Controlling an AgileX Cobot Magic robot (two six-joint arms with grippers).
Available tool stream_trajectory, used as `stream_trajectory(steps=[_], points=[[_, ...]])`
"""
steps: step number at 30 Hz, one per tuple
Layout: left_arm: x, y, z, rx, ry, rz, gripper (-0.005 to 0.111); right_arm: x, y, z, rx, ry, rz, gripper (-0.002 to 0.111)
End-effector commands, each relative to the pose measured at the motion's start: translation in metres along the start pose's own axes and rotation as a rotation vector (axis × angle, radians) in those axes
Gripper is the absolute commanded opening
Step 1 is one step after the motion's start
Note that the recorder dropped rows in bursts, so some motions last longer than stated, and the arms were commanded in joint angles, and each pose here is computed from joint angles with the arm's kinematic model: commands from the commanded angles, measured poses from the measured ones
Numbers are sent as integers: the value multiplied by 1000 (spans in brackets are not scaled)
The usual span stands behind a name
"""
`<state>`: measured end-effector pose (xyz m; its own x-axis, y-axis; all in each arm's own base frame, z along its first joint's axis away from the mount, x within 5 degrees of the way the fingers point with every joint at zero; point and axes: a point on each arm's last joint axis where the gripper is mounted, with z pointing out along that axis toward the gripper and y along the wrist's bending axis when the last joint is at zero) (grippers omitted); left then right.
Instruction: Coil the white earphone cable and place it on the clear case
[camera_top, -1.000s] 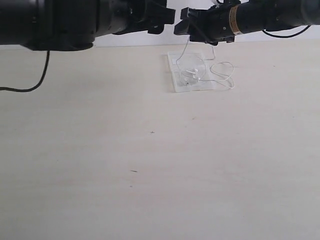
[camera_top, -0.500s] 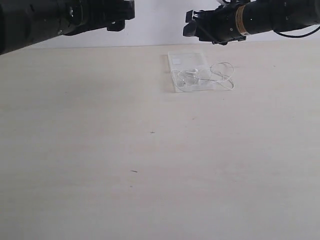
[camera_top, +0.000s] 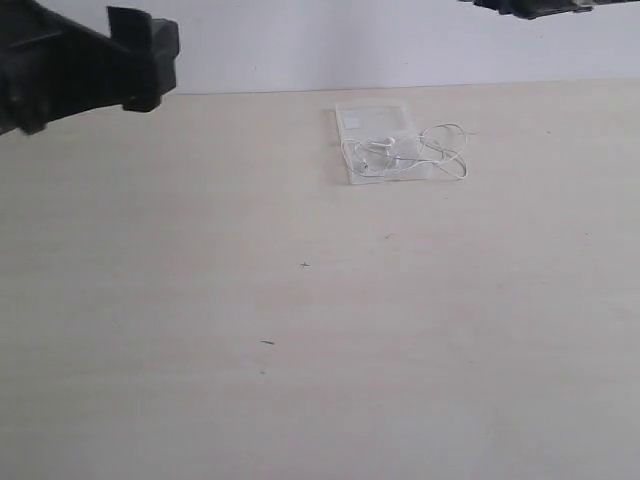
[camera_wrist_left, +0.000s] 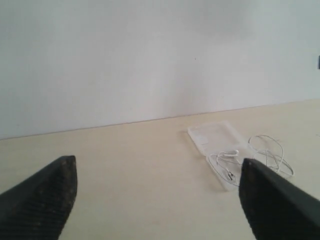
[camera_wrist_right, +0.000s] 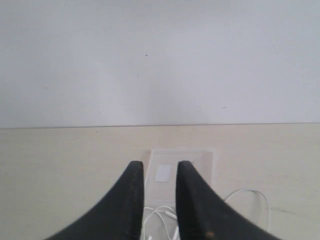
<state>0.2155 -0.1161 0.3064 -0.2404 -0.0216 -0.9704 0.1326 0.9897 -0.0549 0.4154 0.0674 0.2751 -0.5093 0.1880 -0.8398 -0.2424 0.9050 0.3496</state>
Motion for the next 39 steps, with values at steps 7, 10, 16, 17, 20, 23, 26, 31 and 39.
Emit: stream_trajectory(steps=[7,10,16,17,20,23,26,31,39], points=[[30,28,-82,268,-62,-32,24,43,32,-142,10,-66,-79,0],[34,37,-97,278,-103,-64,0,55,43,-164,-62,-66,-92,0],[36,41,-102,283,-119,-69,0,53,57,-178,-167,-73,-117,0],[36,41,-102,283,-119,-69,0,53,57,-178,-167,-72,-117,0],[36,41,-102,283,-119,-69,0,53,57,-178,-167,-72,-117,0],[36,41,-102,271,-133,-13,0,53,57,-178,-167,-72,-117,0],[36,41,-101,266,-135,10,0,53,57,-178,-167,-72,-117,0],[36,50,-102,252,-119,-41,0,53,58,-178,-169,-72,-117,0],[23,68,-152,237,-337,-99,0,53,58,-178,-169,-72,-117,0]])
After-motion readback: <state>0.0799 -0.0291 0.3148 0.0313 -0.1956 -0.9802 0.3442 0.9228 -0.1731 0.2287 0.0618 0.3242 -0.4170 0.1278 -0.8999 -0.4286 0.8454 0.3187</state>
